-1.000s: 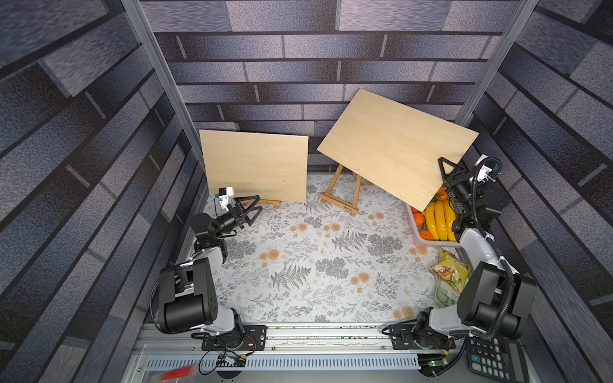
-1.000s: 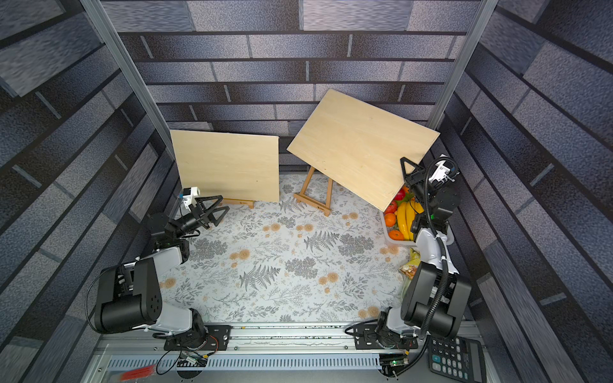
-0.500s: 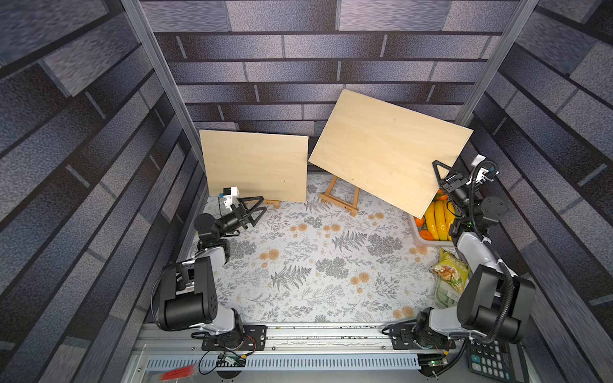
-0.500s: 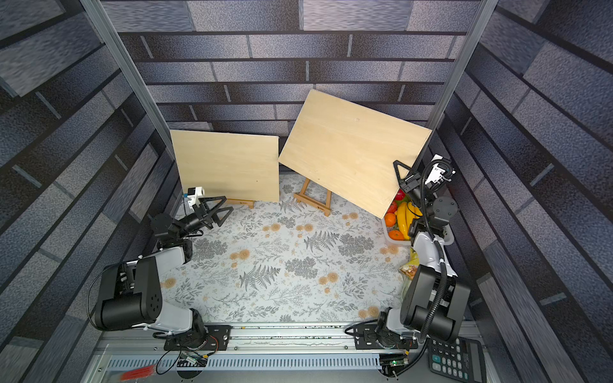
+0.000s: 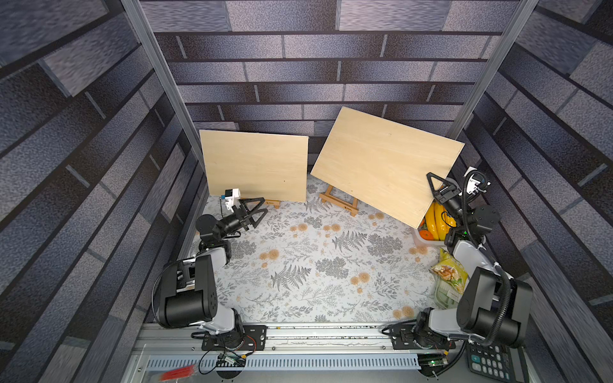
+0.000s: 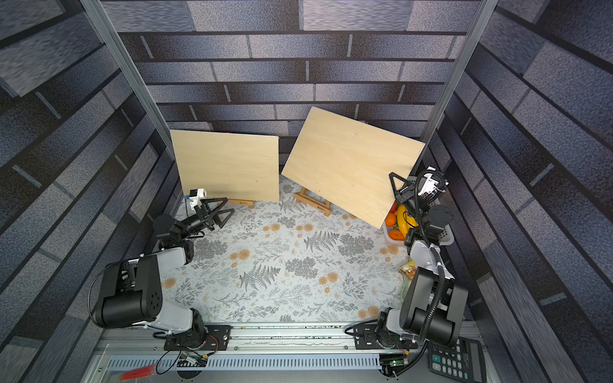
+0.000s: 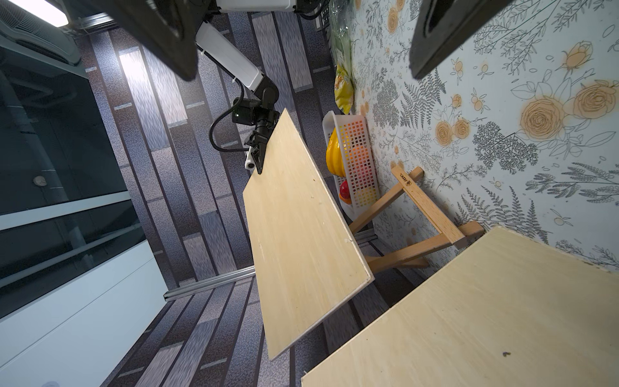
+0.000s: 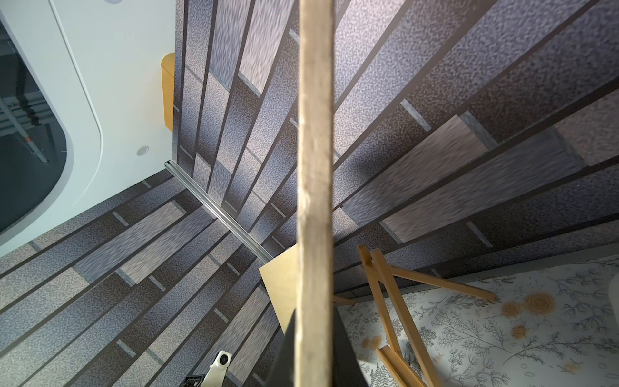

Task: Assemble the easel
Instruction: Place the drawing board on the easel.

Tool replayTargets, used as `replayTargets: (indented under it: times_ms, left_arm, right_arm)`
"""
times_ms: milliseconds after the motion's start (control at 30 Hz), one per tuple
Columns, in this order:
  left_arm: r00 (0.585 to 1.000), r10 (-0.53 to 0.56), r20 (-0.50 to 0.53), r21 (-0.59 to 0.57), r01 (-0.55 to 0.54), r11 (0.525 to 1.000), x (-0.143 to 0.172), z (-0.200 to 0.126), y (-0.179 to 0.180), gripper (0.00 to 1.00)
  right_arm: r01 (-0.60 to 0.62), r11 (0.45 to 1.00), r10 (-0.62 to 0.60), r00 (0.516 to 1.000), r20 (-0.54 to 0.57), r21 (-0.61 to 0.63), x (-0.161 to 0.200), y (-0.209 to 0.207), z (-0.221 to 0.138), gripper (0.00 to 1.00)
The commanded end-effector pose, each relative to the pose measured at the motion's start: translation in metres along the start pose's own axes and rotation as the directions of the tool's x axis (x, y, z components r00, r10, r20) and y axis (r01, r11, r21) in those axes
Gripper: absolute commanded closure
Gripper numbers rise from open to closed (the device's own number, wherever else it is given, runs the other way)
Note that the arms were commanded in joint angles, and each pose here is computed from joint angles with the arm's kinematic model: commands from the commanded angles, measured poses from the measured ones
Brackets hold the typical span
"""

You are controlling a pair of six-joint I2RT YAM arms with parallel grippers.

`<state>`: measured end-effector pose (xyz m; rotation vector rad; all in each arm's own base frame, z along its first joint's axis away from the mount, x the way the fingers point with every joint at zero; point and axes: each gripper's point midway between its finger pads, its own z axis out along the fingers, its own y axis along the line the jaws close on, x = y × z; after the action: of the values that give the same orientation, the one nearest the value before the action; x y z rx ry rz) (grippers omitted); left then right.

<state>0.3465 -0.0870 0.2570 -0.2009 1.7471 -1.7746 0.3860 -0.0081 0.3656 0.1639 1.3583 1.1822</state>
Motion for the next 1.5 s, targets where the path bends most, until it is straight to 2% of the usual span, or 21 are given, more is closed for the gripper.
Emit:
replayTargets:
  times_ms: [0, 367, 667, 1167, 1467]
  left_arm:
    - [1.000, 0.008, 0.001, 0.009, -0.008, 1.000, 0.002, 0.001, 0.001, 0.00]
    - [1.000, -0.010, -0.026, 0.005, 0.011, 1.000, 0.009, 0.006, 0.010, 0.00]
    - [0.998, -0.025, -0.053, 0.006, 0.025, 1.000, 0.014, 0.012, 0.015, 0.00]
    - [0.995, -0.057, -0.078, -0.002, 0.057, 0.998, 0.018, 0.017, 0.026, 0.00]
    - [0.994, -0.069, -0.080, -0.009, 0.069, 0.998, 0.019, 0.016, 0.029, 0.00]
  right_arm:
    - [0.242, 0.961, -0.218, 0.960, 0.177, -0.132, -0.037, 0.073, -0.009, 1.00]
    - [0.318, 0.942, -0.304, 0.944, 0.127, -0.104, -0.004, 0.056, -0.012, 1.00]
    - [0.366, 0.923, -0.357, 0.930, 0.091, -0.117, 0.021, 0.046, 0.001, 1.00]
    - [0.397, 0.915, -0.390, 0.915, 0.108, -0.064, 0.024, 0.023, 0.014, 1.00]
    - [0.418, 0.904, -0.404, 0.904, 0.139, -0.093, 0.012, 0.035, 0.028, 1.00]
